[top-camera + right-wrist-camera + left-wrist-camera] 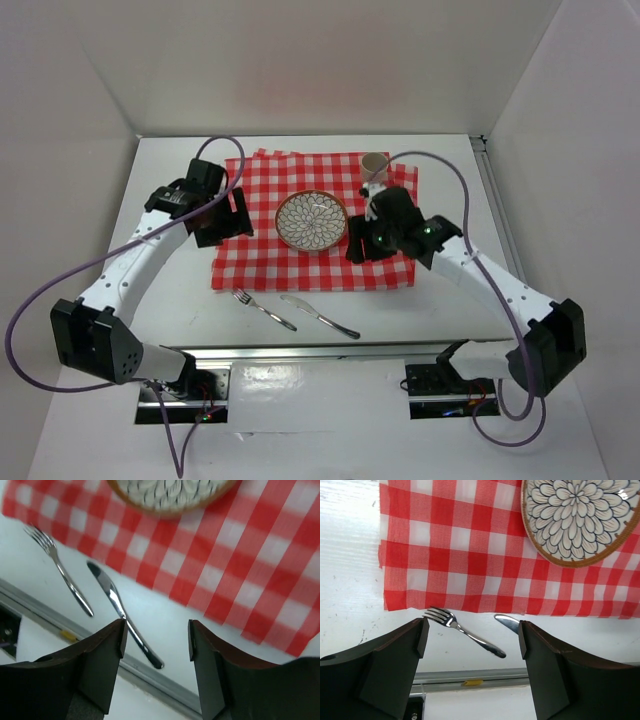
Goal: Set the dinner table for one person
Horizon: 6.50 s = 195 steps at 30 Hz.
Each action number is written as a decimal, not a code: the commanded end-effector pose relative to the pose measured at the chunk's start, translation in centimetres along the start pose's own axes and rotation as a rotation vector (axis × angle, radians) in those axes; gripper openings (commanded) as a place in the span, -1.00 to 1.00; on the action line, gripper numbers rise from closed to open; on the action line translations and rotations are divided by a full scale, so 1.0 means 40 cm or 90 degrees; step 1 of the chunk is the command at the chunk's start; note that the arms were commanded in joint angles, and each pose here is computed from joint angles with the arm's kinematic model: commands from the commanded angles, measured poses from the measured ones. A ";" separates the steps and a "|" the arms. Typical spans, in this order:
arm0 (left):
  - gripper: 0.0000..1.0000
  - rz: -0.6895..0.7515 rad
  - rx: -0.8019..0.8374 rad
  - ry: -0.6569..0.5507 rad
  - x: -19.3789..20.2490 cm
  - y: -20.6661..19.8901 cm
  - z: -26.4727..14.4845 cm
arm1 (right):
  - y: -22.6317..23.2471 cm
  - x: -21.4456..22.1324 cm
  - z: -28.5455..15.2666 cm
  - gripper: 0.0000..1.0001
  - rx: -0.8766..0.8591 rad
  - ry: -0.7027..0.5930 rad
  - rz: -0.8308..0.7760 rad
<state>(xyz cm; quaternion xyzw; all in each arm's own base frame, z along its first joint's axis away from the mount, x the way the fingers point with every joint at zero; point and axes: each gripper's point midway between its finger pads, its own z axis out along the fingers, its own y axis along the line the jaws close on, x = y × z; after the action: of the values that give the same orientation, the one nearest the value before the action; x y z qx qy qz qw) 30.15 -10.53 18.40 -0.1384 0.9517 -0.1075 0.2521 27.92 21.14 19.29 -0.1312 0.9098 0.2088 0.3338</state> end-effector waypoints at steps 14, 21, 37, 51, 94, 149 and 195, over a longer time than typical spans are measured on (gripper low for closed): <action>0.81 -0.099 -0.034 -0.083 -0.041 0.039 -0.062 | 0.186 0.427 0.147 0.33 0.013 0.214 -0.147; 0.81 -0.095 -0.032 -0.057 -0.033 0.038 -0.039 | 0.180 0.463 0.213 0.33 0.015 0.238 -0.206; 0.78 -0.083 -0.031 -0.048 -0.040 0.031 -0.016 | 0.166 0.551 0.258 -0.27 -0.020 0.281 -0.243; 0.78 -0.083 -0.031 -0.048 -0.038 0.032 -0.010 | 0.185 0.478 0.219 -0.81 -0.043 0.216 -0.306; 0.69 -0.134 -0.010 0.090 0.221 -0.027 0.086 | -0.130 0.005 0.137 -1.00 0.113 0.037 0.115; 0.18 -0.304 -0.218 0.210 0.524 0.021 0.249 | -0.260 -0.040 0.045 0.07 0.206 -0.031 0.154; -1.00 0.191 -0.227 0.136 -0.018 -0.007 0.350 | -0.287 -0.031 0.002 0.07 0.228 -0.010 0.156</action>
<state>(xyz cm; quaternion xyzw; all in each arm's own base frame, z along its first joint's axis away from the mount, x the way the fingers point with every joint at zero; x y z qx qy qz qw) 36.93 -11.52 7.32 -0.0460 0.9825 0.1198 0.1351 32.78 11.81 14.35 0.0411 0.9485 0.0838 0.3027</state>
